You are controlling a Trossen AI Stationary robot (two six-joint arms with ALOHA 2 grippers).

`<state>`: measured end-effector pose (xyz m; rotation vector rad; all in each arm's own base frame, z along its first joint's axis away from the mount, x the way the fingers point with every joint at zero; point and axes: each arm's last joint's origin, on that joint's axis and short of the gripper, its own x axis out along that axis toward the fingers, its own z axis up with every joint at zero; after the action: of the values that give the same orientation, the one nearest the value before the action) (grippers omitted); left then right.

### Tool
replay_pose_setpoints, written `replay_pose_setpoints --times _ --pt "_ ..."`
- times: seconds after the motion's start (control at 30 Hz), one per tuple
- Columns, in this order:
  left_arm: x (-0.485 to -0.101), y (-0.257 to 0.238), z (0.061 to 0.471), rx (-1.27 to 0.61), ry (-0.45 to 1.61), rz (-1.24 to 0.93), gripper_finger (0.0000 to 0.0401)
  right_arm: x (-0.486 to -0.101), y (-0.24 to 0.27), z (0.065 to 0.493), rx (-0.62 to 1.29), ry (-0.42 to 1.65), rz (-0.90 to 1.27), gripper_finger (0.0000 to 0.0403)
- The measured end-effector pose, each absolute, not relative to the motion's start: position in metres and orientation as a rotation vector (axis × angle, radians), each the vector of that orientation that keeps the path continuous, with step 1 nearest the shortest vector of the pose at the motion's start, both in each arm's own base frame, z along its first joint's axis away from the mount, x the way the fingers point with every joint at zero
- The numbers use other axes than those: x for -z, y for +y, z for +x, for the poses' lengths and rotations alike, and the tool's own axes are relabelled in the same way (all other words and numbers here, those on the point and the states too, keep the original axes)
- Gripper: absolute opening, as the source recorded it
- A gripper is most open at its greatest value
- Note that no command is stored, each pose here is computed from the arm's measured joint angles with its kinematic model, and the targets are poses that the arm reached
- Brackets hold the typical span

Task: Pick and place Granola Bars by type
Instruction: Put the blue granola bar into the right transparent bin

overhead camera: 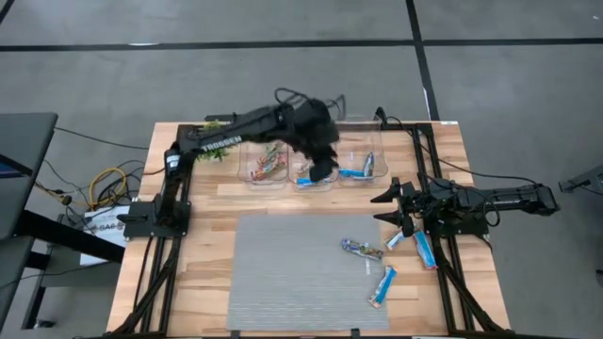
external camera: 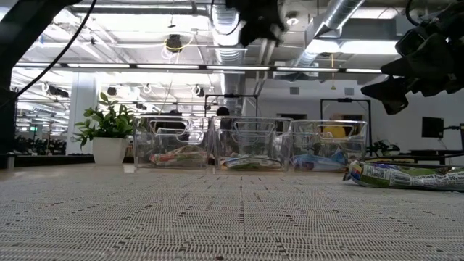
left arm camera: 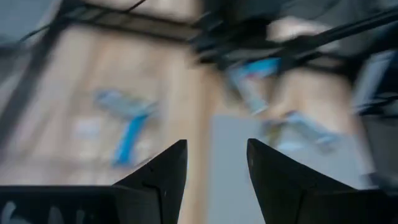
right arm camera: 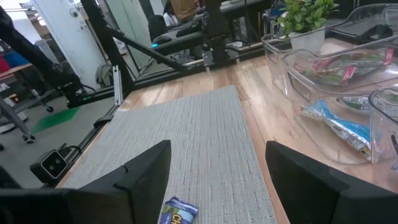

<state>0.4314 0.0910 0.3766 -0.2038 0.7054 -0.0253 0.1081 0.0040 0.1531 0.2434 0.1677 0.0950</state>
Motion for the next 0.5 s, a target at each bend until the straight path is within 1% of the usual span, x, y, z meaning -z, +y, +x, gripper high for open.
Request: replay_pose_setpoints --times 0.2,0.5 --pt "-0.390 0.019 0.450 0.253 0.557 -0.188 0.0159 -0.153 0.004 0.108 -0.094 0.168 0.243 0.0255" --pt "-0.400 -0.081 0.449 0.450 0.468 -0.161 0.0159 -0.153 0.004 0.108 -0.095 0.168 0.243 0.0255"
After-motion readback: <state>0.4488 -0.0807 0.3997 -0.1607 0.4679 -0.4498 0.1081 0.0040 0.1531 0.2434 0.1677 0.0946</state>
